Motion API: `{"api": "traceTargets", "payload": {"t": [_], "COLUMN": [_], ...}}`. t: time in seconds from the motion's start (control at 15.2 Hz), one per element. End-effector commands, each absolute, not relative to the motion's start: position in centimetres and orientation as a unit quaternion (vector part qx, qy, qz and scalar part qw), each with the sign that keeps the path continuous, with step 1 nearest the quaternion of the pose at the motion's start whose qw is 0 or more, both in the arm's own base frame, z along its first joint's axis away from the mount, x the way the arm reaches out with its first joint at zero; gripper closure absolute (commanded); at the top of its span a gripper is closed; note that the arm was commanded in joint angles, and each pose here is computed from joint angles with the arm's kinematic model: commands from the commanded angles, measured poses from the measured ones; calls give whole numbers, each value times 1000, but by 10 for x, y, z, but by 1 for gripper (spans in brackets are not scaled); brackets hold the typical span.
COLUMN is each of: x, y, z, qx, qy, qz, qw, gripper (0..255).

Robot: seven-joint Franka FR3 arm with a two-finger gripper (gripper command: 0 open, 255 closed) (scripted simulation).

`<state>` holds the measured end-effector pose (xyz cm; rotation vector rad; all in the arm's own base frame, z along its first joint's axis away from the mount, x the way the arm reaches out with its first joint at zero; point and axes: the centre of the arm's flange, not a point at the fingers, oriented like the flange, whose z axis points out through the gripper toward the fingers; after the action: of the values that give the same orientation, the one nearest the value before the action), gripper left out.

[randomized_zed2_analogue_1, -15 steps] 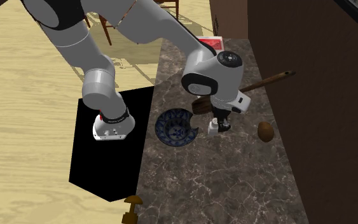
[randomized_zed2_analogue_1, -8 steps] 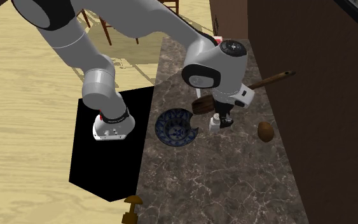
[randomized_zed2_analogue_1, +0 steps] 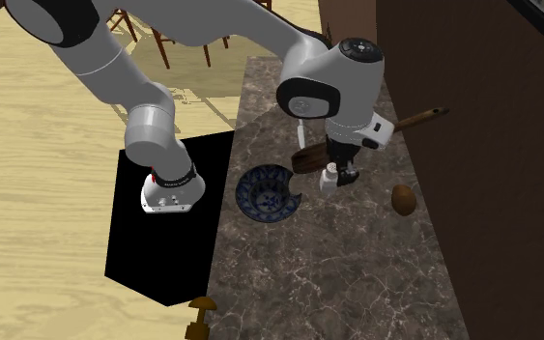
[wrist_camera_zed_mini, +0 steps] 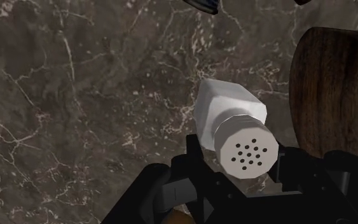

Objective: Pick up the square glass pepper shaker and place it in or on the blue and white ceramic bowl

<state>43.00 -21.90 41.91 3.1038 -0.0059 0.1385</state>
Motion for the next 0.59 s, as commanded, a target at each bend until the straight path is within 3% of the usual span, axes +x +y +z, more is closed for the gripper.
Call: {"api": "traceTargets", "payload": {"t": [0.0,0.53], "x": [430,430], "y": [-219,-219], "z": [431,473], "qx": [999,999], "qy": [-2,-2], "qz": [44,44], "qw": [17,17], "gripper": [255,255]}}
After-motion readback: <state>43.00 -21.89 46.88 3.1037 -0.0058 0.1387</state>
